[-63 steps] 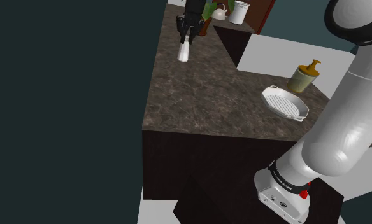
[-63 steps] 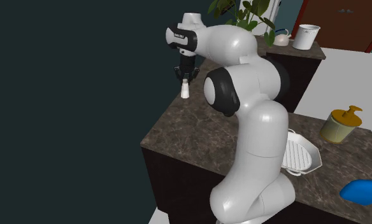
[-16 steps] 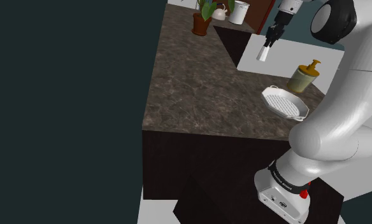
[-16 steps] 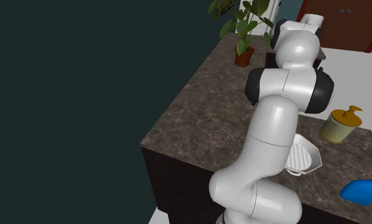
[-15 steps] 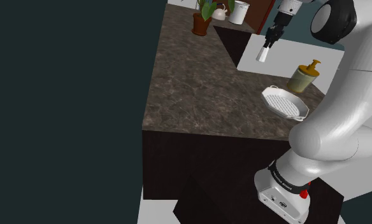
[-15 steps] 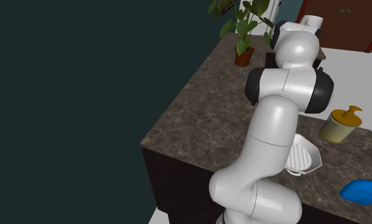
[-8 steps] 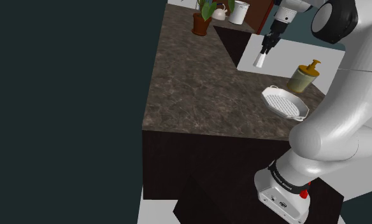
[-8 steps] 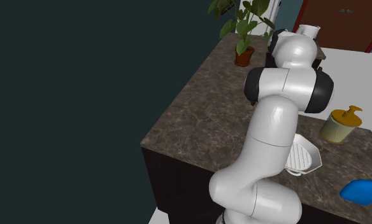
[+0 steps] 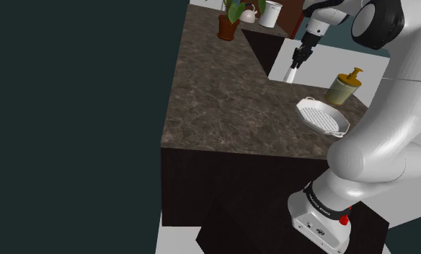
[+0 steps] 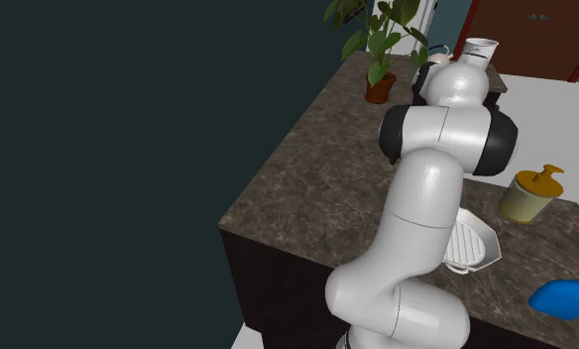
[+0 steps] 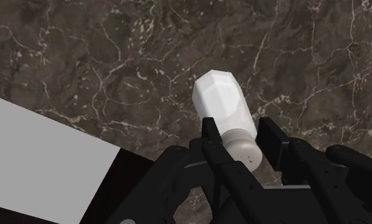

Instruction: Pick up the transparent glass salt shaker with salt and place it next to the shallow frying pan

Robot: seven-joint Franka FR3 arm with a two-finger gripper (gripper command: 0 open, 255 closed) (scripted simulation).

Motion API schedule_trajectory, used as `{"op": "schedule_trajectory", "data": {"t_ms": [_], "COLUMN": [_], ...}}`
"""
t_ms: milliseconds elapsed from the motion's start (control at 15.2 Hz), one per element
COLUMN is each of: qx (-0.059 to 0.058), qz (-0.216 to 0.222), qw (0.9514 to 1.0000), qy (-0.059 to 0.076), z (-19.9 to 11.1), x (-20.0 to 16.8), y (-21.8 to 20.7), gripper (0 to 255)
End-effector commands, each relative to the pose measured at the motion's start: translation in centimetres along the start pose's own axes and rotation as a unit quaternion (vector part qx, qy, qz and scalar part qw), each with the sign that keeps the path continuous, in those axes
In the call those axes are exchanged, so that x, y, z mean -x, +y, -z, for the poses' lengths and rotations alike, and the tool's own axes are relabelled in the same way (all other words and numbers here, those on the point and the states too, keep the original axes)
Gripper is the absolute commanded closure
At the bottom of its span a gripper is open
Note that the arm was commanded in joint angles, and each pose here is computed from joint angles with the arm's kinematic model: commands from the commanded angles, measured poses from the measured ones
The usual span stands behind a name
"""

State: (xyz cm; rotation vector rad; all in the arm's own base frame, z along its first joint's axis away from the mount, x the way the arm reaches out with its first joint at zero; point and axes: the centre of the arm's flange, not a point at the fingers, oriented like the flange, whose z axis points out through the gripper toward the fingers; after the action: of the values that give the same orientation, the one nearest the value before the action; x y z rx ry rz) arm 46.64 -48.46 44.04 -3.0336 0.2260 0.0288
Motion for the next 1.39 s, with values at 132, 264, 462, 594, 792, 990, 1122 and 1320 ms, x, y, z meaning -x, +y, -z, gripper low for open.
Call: {"op": "schedule_trajectory", "data": {"t_ms": [132,264,462,594,792,990,1122,1320], "qx": [0.0,0.0,0.0,0.0,0.0,0.0,0.0,0.0], "qz": [0.0,0.0,0.0,0.0,0.0,0.0,0.0,0.0], "qw": [1.0,1.0,1.0,1.0,1.0,1.0,1.0,1.0], "qy": [0.0,0.0,0.0,0.0,0.0,0.0,0.0,0.0], "z": [-2.1,-3.1,-4.7,-5.8,-6.4,-6.4,-6.4,-6.4], "x": [-0.1,-0.1,-0.2,-0.2,-0.2,-0.2,-0.2,-0.2], "y": [0.3,0.4,0.5,0.6,0.7,0.7,0.7,0.7], "gripper": [255,255,255,255,255,255,255,0]}}
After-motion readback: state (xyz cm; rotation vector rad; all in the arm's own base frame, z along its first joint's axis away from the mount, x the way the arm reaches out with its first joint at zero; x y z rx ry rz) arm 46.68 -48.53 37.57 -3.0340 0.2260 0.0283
